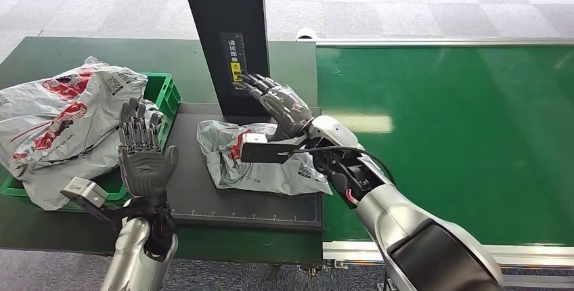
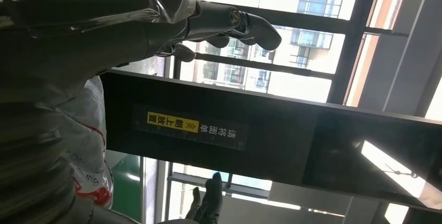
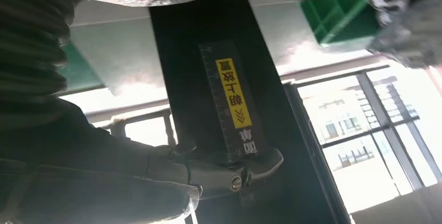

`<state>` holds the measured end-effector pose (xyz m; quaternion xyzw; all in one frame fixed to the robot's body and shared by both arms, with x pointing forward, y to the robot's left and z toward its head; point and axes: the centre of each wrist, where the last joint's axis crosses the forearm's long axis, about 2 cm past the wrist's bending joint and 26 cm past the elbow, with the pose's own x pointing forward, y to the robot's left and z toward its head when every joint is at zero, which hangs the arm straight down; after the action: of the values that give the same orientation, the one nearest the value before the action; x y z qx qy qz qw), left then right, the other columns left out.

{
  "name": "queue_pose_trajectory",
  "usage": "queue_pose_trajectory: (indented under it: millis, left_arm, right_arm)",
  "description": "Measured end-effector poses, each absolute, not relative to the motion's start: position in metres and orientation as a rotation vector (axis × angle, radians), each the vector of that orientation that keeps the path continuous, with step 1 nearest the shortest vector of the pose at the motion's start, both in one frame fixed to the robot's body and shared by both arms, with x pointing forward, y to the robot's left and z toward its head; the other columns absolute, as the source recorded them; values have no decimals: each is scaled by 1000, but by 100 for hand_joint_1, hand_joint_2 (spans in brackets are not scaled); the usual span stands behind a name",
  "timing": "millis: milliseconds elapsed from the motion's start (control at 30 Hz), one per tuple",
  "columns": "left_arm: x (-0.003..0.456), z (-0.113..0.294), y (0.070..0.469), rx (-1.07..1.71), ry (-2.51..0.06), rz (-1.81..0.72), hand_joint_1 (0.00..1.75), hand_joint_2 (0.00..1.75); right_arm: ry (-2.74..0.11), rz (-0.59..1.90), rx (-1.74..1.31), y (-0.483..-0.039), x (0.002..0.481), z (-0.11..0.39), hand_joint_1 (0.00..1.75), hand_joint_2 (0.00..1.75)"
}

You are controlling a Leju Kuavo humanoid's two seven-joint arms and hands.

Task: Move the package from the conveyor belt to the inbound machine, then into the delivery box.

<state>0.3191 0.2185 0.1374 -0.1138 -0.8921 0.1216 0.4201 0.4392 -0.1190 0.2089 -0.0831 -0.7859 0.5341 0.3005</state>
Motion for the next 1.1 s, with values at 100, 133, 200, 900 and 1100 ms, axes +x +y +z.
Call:
queue_pose_trajectory:
  millis: [100,133,200,900,1100]
  left_arm:
    - [319,137,219,-278,-2234,307,0,175]
    - [320,137,219,-276,-2234,308,0,175]
    - [320,136,219,-272,-2231,309,0,175]
    - [309,128,227,-216,-2219,289,0,175]
    - [301,127,231,-217,-2209,252,0,175]
  right_arm:
    - [-2135,1214,-64,-120,439,211,0,175]
    - [-2146,1139,-9,-120,438,211,0,175]
    - [-2172,961,114,-122,435,213,0,175]
    - [-2044,224,606,-176,395,180,0,175]
    - [-1948,240,521,-193,357,129,0,175]
